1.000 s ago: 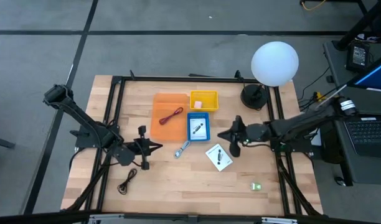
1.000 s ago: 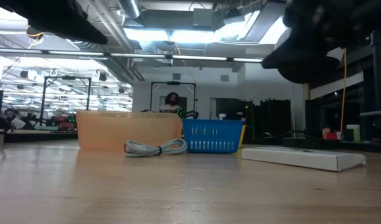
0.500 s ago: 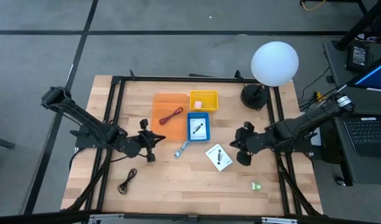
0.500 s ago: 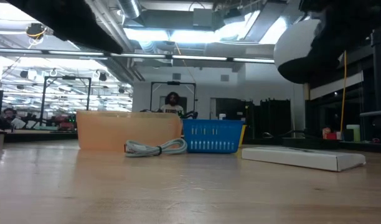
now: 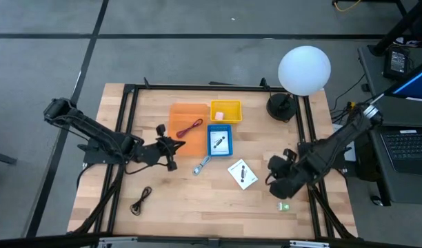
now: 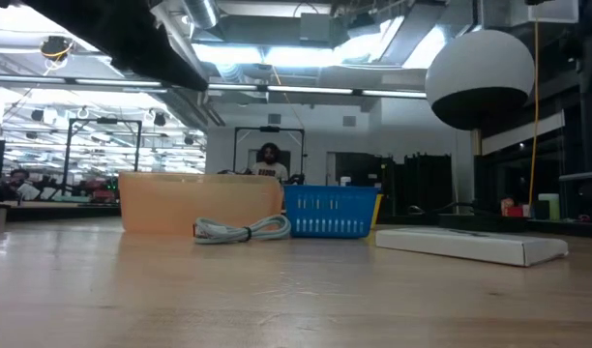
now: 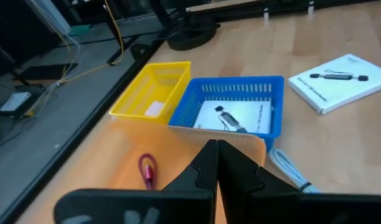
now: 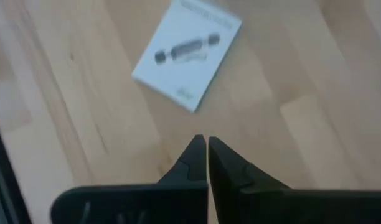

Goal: Pick and place items into bin
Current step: Put the green charger adapter into the yellow bin

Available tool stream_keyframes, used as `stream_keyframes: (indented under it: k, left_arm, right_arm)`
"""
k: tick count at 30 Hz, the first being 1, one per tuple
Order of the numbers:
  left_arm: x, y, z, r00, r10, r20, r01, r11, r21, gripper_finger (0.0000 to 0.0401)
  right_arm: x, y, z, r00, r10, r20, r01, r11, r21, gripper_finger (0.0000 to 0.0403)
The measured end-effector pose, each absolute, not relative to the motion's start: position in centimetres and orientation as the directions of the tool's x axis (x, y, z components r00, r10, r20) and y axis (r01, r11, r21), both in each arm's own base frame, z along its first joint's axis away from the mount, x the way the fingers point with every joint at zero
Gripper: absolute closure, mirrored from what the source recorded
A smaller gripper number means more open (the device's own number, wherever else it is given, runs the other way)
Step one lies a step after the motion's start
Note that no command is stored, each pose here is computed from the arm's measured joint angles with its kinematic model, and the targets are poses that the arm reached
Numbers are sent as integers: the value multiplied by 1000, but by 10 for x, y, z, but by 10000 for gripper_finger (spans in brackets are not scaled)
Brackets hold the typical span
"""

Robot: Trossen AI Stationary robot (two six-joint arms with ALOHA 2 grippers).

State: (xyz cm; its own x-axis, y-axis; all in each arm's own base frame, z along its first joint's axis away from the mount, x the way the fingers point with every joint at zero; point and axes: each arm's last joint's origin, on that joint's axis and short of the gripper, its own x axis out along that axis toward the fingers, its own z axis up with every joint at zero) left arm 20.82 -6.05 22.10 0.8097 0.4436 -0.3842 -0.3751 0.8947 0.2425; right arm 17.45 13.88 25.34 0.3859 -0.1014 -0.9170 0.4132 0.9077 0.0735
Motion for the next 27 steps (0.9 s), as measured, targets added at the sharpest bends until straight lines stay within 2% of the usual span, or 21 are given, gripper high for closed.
stream_keyframes:
  k: [10,21,27]
  left_arm:
    - [214,-53,228,820,466,-332,-383,878,287,398]
    - [219,-48,234,846,449,-288,-373,884,282,398]
    - [220,-46,234,852,432,-296,-358,893,273,398]
  right_arm:
    - [171,198,247,236,-74,-969,424,905,34,403]
    - [154,230,224,200,-68,-977,495,868,41,402]
    - [149,242,214,199,-65,-978,506,861,46,365]
